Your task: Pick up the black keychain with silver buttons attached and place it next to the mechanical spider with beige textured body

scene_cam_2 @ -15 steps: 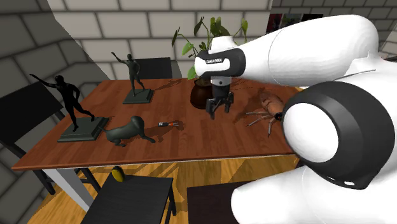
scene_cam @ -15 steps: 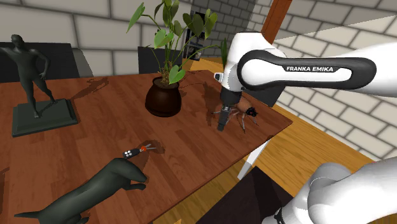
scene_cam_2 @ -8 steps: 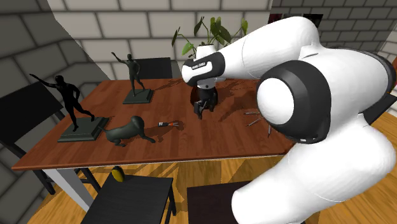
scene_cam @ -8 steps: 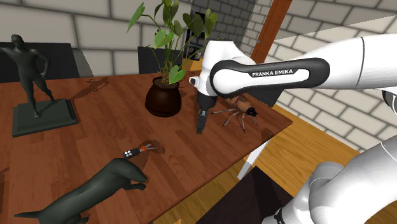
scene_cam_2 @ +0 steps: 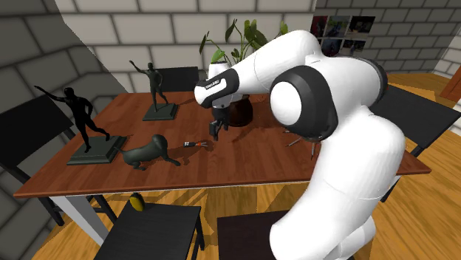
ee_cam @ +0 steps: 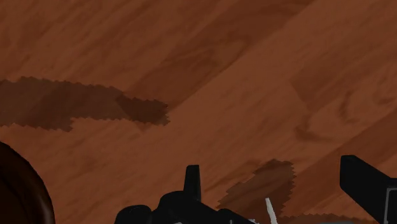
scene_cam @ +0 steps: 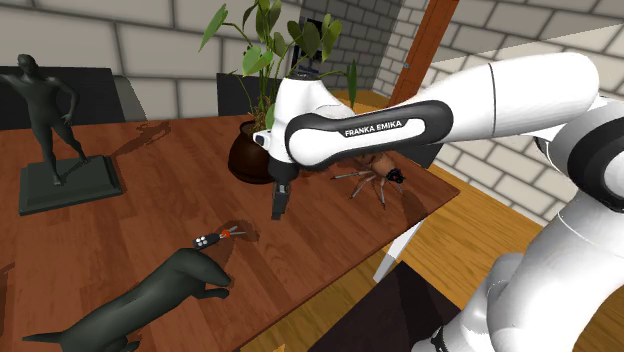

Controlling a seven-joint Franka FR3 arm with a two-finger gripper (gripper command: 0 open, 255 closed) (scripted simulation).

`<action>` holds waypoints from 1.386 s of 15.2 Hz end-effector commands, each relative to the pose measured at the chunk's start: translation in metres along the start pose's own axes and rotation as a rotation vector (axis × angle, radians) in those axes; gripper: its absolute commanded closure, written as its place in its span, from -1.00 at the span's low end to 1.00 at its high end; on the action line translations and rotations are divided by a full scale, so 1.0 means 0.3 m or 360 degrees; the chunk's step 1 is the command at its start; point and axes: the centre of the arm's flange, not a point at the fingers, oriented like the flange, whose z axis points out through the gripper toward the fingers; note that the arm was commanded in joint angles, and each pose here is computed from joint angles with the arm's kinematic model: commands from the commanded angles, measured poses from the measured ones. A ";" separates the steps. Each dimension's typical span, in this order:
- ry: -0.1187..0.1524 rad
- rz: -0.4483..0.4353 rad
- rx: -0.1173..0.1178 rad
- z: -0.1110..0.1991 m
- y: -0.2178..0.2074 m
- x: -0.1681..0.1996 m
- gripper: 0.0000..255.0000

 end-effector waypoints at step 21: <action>0.0090 -0.0444 -0.0022 0.261 -0.106 0.379 -1.00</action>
